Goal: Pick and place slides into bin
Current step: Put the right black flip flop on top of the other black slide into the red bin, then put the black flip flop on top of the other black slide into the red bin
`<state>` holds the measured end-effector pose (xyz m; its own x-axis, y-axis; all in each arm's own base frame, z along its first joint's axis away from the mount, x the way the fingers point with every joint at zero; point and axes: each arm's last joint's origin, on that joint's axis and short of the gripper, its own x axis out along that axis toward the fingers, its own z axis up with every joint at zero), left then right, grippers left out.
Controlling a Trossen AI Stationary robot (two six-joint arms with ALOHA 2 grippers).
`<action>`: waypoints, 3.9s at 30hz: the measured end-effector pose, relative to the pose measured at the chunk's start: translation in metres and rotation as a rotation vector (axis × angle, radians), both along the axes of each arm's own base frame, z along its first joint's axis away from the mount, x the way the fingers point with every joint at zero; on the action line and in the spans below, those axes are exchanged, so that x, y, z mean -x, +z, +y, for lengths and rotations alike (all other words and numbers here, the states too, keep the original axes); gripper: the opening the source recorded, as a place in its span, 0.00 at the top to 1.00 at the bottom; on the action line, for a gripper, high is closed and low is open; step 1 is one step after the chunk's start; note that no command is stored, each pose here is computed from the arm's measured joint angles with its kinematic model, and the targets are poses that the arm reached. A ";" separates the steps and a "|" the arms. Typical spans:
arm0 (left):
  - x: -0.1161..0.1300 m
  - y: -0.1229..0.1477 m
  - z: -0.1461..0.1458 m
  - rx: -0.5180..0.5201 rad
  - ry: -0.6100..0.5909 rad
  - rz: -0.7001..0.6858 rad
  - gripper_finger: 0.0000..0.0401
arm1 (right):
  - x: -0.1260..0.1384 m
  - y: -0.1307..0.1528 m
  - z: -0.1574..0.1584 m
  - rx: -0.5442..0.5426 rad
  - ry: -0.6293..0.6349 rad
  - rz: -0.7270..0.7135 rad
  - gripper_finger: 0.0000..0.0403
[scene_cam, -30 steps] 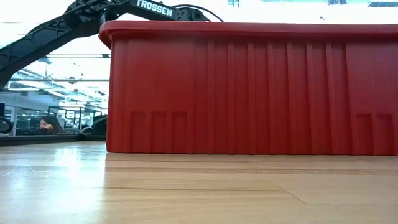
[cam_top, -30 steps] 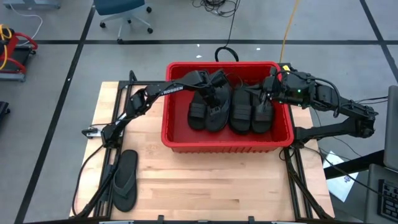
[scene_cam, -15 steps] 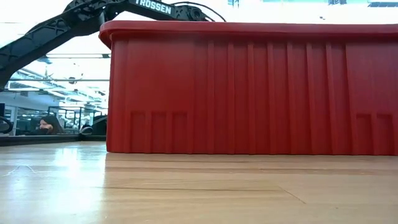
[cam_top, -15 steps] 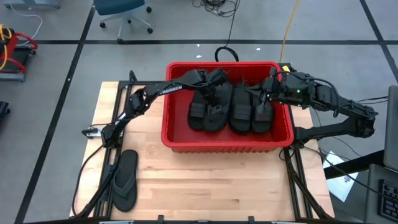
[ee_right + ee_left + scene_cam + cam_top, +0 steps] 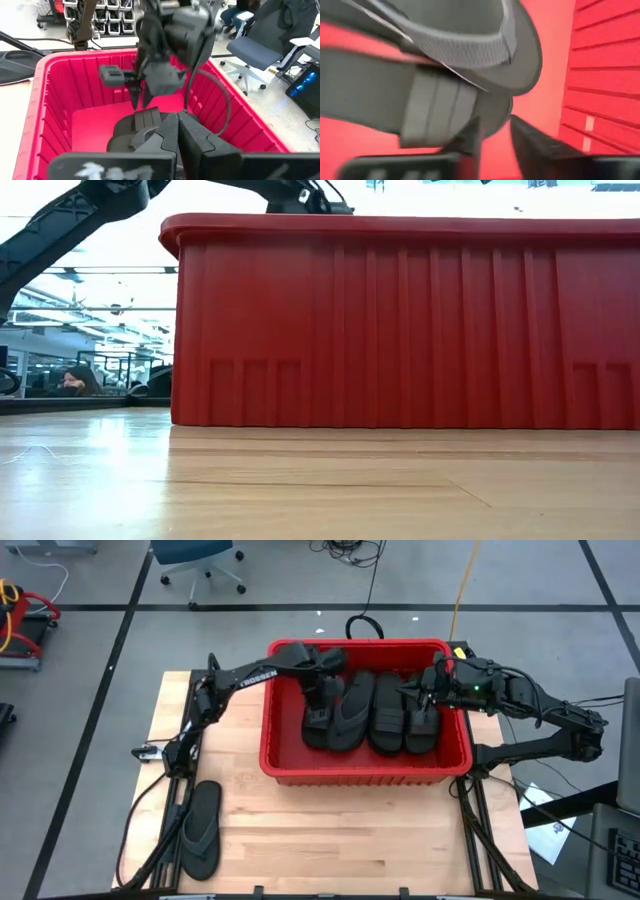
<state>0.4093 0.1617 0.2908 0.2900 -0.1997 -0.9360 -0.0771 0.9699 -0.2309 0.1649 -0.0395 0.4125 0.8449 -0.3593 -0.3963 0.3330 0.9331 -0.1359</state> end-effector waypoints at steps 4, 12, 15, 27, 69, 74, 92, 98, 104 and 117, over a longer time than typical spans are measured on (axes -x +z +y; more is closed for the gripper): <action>0.000 -0.027 0.000 0.076 0.062 0.067 0.97 | 0.000 0.000 0.000 0.002 0.000 0.001 1.00; -0.014 -0.064 -0.004 0.039 0.133 0.023 0.99 | 0.000 0.000 0.000 0.006 0.001 0.002 1.00; -0.017 -0.072 -0.007 0.003 0.161 0.021 0.99 | 0.000 0.000 0.000 0.005 -0.001 0.000 1.00; -0.022 -0.079 -0.015 -0.013 0.146 -0.003 1.00 | 0.001 0.000 0.000 0.006 -0.002 -0.001 1.00; 0.237 0.144 -0.163 0.033 0.115 -0.192 1.00 | 0.000 0.007 0.002 0.146 0.116 -0.016 1.00; 0.268 0.096 -0.196 0.163 0.260 -0.050 1.00 | 0.000 0.007 0.002 0.079 0.085 -0.047 1.00; 0.299 -0.084 -0.272 0.454 0.507 0.224 0.74 | -0.003 0.016 0.001 -0.148 -0.007 -0.235 1.00; 0.298 -0.076 -0.292 0.627 0.474 0.173 0.48 | -0.003 0.016 0.001 -0.146 -0.004 -0.235 1.00; 0.303 -0.077 -0.294 0.619 0.507 0.192 0.28 | -0.003 0.015 0.004 -0.146 0.072 -0.217 1.00; 0.304 -0.068 -0.288 0.671 0.635 0.360 0.30 | -0.003 0.014 0.005 -0.106 0.123 -0.190 1.00</action>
<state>0.1054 -0.1261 0.2227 0.2470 -0.6268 -0.7390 -0.7111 0.4008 -0.5777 0.1680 -0.0350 0.4269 0.9425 -0.2142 -0.2564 0.2266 0.9738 0.0194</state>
